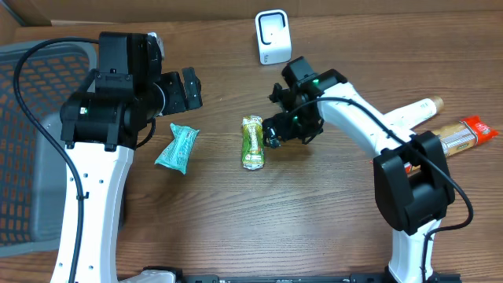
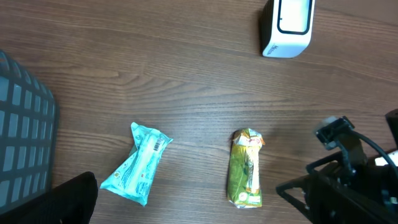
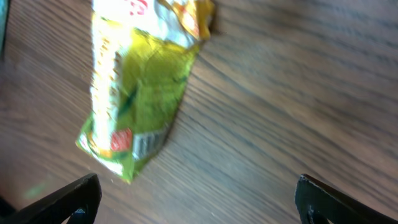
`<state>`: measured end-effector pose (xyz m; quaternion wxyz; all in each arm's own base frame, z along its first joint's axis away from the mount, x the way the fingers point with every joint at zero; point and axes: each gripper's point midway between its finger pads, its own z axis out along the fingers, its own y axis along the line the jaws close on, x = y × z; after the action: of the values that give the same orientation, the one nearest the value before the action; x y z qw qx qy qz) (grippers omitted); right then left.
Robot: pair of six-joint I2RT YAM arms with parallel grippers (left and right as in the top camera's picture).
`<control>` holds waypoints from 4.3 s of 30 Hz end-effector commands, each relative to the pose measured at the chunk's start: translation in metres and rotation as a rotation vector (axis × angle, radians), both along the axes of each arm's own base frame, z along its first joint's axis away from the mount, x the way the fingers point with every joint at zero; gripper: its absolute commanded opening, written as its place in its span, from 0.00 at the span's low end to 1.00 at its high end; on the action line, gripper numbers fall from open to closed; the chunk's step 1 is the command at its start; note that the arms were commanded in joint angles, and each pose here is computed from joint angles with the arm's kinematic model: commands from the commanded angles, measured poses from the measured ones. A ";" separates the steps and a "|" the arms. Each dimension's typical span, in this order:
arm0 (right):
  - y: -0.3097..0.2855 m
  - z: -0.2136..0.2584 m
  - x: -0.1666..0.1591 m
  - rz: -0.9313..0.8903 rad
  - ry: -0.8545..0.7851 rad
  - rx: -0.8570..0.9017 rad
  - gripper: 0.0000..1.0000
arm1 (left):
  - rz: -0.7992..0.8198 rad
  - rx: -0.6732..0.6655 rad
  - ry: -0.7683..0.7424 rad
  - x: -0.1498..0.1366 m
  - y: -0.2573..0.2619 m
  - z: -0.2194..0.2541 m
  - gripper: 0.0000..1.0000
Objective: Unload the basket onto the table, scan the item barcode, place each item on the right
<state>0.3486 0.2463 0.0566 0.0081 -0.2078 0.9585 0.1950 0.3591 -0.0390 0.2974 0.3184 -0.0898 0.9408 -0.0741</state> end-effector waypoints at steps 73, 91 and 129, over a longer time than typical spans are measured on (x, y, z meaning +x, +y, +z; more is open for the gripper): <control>0.086 0.016 0.081 -0.281 -0.514 0.004 0.56 | -0.013 0.003 -0.008 0.001 -0.001 0.003 0.99; 0.008 -0.032 0.038 -0.126 -0.307 -0.395 0.61 | -0.013 0.003 -0.008 0.001 -0.001 0.003 1.00; 0.024 0.036 -0.092 -0.136 0.118 -0.212 0.79 | -0.013 0.003 -0.008 0.001 -0.001 0.003 1.00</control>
<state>0.2679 0.2724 0.1100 -0.0300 -0.1475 0.9834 0.1017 0.3592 -0.0390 0.2975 0.3186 -0.0898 0.9407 -0.0741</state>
